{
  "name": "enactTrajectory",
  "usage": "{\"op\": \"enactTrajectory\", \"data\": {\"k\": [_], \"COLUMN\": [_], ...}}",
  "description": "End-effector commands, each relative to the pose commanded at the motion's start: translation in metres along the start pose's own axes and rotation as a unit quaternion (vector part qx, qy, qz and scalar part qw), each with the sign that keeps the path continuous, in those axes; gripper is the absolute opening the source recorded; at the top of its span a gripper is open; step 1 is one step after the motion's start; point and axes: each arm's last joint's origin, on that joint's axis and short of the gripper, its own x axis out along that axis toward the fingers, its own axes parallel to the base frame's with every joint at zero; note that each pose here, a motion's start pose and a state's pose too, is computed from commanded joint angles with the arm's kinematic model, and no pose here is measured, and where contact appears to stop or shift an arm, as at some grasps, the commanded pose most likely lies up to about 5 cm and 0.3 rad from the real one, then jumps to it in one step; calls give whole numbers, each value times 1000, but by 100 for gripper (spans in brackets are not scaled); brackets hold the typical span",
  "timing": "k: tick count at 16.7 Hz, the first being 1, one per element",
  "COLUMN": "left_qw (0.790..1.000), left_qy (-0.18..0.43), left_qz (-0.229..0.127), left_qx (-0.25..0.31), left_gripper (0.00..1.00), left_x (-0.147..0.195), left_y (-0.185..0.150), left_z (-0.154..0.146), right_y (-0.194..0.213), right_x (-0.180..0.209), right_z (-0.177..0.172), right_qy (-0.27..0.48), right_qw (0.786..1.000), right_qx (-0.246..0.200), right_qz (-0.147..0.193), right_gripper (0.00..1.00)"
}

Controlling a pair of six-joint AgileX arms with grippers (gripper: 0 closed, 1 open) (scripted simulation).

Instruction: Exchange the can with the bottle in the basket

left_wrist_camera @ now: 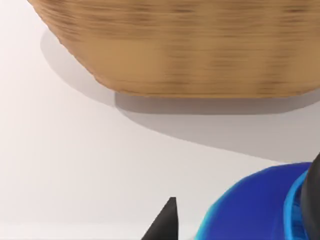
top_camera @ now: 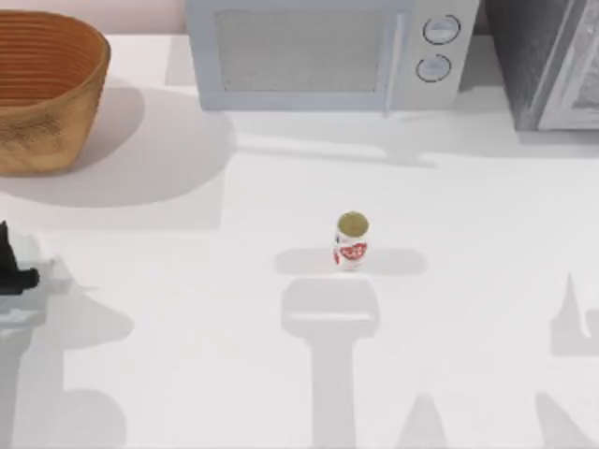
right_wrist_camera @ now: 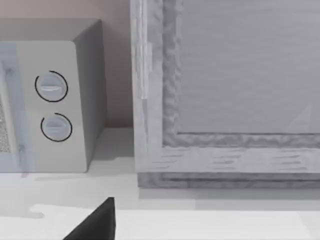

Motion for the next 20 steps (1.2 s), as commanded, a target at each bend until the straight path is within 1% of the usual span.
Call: {"op": "enactTrajectory", "data": {"k": [3,6,9,11,12,13,15,17,20], "left_qw": [999,995,988,984,983,983,985,989,995], "left_qy": [0,-1,-6,-9,-10,-11,-13,-14,-12], "left_qz": [39,96,150,173,178,178,166,142,93], "left_qx": [-9,-22,-34,-39,-40,-40,-39,-34,-26], "left_gripper": [0,0,0,0,0,0,0,0,0], "left_x": [7,15,21,25,27,30,36,44,51], "left_y": [20,54,90,109,115,118,117,107,78], "left_z": [8,27,57,83,97,112,145,178,224], "right_y": [0,0,0,0,0,0,0,0,0], "right_x": [0,0,0,0,0,0,0,0,0], "right_z": [0,0,0,0,0,0,0,0,0], "right_qy": [0,0,0,0,0,0,0,0,0], "right_qw": [1000,1000,1000,1000,1000,1000,1000,1000,1000], "right_qx": [0,0,0,0,0,0,0,0,0], "right_qz": [0,0,0,0,0,0,0,0,0], "right_gripper": [100,100,100,100,100,100,100,100,100]}}
